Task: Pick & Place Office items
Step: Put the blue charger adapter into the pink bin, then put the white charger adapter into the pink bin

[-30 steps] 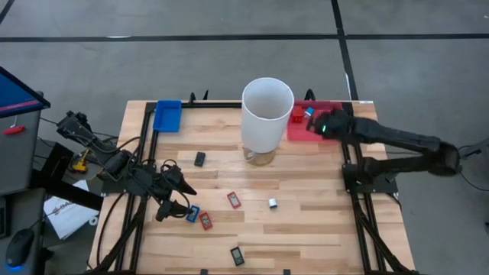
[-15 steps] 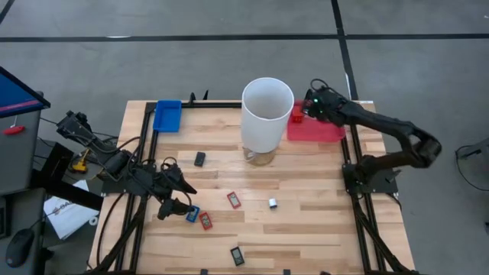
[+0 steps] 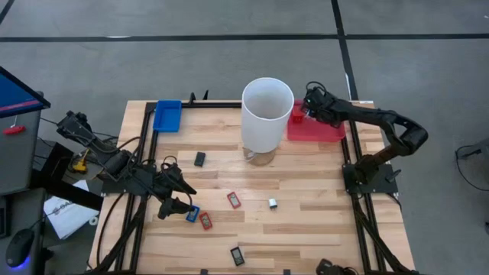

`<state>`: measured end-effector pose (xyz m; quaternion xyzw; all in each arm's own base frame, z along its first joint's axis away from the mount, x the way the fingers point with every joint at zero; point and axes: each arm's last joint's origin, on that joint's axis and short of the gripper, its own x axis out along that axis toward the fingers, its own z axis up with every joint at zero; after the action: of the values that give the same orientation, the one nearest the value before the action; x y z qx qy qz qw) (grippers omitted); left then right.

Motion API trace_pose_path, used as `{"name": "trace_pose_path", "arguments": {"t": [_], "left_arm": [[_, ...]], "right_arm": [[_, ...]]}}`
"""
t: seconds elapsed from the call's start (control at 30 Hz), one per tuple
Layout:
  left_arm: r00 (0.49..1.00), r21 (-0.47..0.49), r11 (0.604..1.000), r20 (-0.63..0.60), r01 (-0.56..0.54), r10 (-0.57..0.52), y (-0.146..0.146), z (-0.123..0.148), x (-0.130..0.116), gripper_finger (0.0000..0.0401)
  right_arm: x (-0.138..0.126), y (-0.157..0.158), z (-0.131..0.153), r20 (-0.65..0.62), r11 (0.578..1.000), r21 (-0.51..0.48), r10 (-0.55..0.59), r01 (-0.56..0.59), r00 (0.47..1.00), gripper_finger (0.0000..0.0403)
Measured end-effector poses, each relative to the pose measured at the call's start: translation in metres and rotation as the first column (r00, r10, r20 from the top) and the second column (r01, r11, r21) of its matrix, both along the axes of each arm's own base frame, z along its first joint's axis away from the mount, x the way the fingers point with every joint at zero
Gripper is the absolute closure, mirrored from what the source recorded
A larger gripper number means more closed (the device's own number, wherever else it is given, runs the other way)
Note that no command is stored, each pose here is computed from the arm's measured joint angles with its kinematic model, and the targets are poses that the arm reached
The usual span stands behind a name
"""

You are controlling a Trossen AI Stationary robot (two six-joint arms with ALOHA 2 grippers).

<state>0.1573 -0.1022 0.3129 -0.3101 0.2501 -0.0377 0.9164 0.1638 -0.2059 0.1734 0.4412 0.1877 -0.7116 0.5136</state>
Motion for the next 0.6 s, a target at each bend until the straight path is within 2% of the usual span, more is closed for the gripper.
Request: {"name": "trace_pose_path", "arguments": {"t": [0.13, 0.3, 0.37, 0.47, 0.6], "left_arm": [[1.0, 0.0, 1.0, -0.001, 0.0, 0.0, 0.0, 0.0, 0.0, 0.005], [1.0, 0.0, 1.0, -0.001, 0.0, 0.0, 0.0, 0.0, 0.0, 0.005], [1.0, 0.002, 1.0, 0.0, 0.001, -0.001, 0.0, 0.0, 0.0, 0.005], [1.0, 0.008, 1.0, 0.001, 0.004, -0.004, 0.0, 0.0, 0.0, 0.005], [1.0, 0.009, 1.0, 0.001, 0.005, -0.005, 0.0, 0.0, 0.0, 0.005]], "right_arm": [[-0.004, -0.003, 0.001, -0.015, 1.0, -0.008, -0.001, 0.001, 1.0, 0.0287], [-0.002, -0.003, 0.017, -0.008, 0.992, -0.096, 0.083, -0.083, 0.997, 0.0174], [-0.003, 0.001, 0.027, 0.007, 0.987, -0.135, 0.09, -0.088, 0.996, 0.0149], [-0.008, 0.008, 0.043, 0.034, 0.98, -0.178, 0.094, -0.086, 0.995, 0.014], [-0.017, 0.027, 0.062, 0.04, 0.976, -0.186, 0.124, -0.115, 0.991, 0.0153]]}}
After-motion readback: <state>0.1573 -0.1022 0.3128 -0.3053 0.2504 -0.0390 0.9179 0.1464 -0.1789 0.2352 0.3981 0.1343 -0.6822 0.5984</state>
